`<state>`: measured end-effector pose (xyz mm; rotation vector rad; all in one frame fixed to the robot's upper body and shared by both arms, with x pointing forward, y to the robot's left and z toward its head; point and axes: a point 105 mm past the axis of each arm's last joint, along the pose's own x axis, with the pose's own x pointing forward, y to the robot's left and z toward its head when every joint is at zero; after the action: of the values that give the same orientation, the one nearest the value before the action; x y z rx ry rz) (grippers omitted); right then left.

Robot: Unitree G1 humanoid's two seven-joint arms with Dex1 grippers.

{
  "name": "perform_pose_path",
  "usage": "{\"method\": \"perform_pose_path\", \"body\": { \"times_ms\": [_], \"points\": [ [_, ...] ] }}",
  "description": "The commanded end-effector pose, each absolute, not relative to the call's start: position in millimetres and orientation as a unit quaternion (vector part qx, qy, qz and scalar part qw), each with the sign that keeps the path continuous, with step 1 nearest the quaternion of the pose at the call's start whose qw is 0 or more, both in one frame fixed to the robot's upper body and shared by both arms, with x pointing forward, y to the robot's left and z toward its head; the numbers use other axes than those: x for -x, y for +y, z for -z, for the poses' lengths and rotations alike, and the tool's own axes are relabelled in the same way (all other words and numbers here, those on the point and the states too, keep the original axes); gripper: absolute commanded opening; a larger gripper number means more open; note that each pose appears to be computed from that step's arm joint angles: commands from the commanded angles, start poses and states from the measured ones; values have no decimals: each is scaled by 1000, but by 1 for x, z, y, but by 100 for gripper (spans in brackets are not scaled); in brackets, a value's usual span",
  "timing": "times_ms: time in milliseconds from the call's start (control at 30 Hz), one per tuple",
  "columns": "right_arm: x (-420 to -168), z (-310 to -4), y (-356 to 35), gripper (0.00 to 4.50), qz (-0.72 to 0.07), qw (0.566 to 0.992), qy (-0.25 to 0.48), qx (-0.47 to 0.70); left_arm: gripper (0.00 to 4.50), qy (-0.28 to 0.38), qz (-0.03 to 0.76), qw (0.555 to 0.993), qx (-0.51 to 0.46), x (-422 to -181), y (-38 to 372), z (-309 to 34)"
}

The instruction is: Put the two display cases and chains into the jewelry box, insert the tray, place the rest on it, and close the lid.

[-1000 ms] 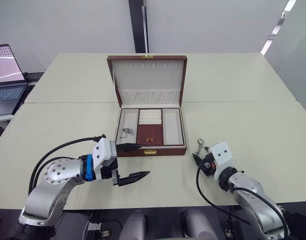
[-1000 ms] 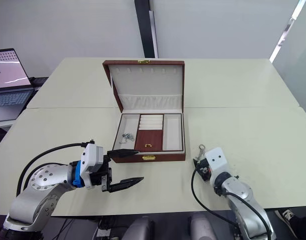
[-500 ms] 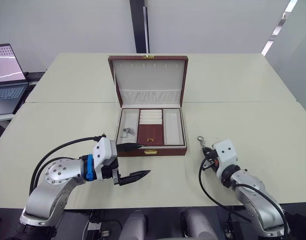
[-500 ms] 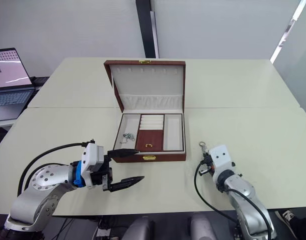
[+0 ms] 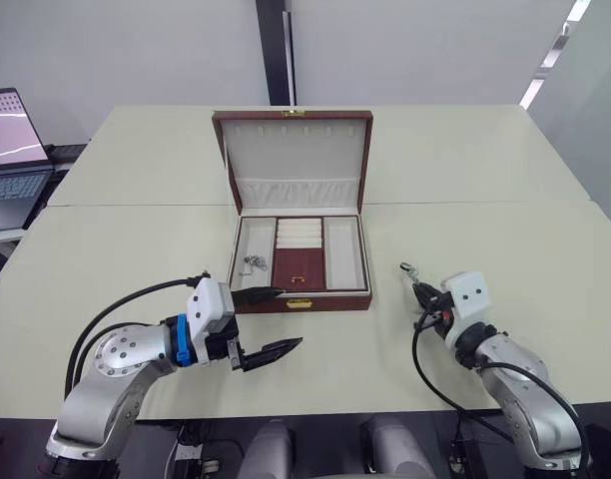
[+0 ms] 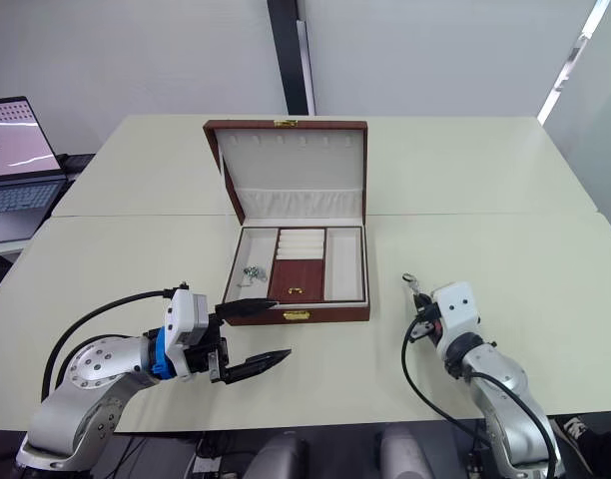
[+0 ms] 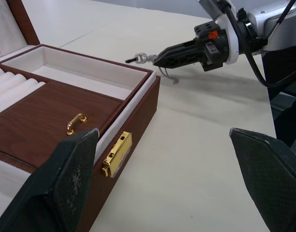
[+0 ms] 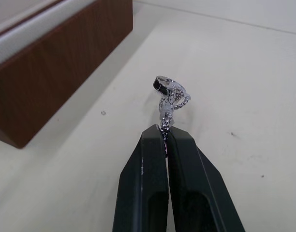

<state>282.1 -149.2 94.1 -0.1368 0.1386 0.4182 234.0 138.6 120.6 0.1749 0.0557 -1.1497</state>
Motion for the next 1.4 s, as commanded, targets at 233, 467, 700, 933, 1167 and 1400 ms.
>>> {"method": "perform_pose_path", "body": {
  "times_ms": [233, 467, 700, 933, 1167, 1400],
  "points": [
    [-282, -160, -116, 1, -301, 951, -44, 43, 450, -5, 464, 882, -82, -231, 157, -130],
    [-287, -182, -90, 1, -367, 926, -63, 60, 450, -4, 408, 910, -69, -223, 165, -128],
    [-295, -198, -69, 1, -415, 904, -75, 68, 450, -7, 356, 933, -62, -213, 178, -130],
    [-301, -197, -54, 1, -437, 894, -74, 67, 450, -11, 331, 942, -60, -206, 177, -132],
    [-302, -188, -50, 1, -444, 891, -64, 64, 450, -14, 322, 945, -61, -205, 169, -139],
    [-304, -187, -53, 1, -435, 896, -65, 57, 450, -14, 322, 945, -61, -209, 168, -142]
  ]
}}
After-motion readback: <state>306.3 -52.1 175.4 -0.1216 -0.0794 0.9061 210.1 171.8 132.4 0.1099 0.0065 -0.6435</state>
